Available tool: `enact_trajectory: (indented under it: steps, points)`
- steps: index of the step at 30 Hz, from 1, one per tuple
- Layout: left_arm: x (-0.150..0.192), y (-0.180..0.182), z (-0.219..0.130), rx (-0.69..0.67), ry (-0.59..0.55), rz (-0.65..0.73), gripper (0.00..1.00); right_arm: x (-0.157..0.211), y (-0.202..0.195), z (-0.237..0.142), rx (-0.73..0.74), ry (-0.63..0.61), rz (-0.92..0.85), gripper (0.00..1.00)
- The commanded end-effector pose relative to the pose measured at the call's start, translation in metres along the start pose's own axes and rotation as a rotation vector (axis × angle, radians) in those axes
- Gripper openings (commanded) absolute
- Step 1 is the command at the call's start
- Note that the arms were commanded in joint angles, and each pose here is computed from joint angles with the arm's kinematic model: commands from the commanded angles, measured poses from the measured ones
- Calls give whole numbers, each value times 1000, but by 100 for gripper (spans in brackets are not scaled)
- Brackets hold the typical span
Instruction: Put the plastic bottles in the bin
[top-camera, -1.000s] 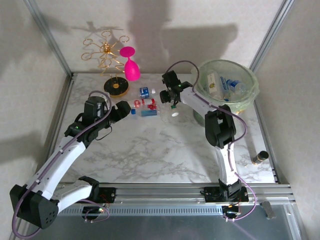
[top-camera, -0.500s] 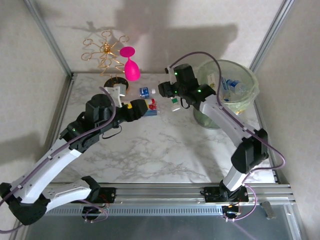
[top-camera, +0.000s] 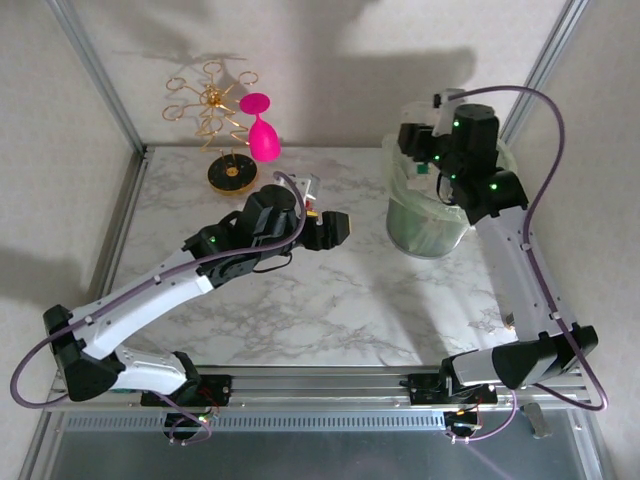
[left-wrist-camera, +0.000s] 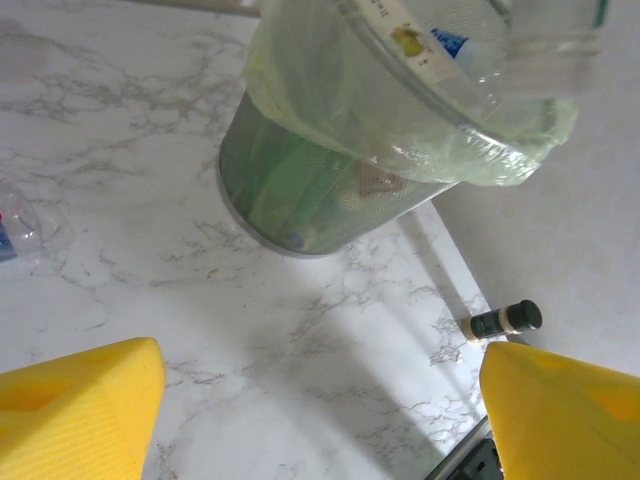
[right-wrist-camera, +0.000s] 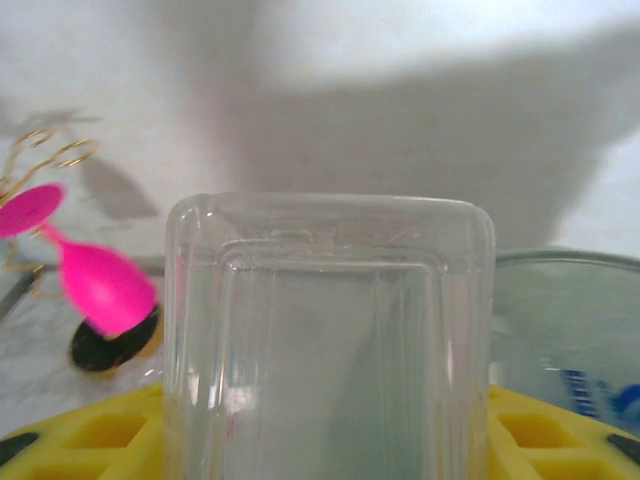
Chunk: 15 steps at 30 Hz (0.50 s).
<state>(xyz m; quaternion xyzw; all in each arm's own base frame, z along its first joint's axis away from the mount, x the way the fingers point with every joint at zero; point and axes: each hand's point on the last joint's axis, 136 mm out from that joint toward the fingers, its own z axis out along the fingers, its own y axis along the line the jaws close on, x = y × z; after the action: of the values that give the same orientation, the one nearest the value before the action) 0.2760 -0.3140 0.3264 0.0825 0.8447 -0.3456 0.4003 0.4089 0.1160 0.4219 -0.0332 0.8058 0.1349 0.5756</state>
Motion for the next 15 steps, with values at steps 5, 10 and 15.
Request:
enact_trajectory:
  steps: [5, 10, 15]
  points:
    - [-8, 25, 9, -9, -8, -38, 82, -14, -65, 8, 230, -7, 16, 46]
    - [-3, 45, 9, -47, 3, -51, 82, 8, -98, 29, 326, 52, 17, 46]
    - [-2, 58, 4, -64, -5, -56, 82, 28, -134, 35, 399, 97, 79, 47]
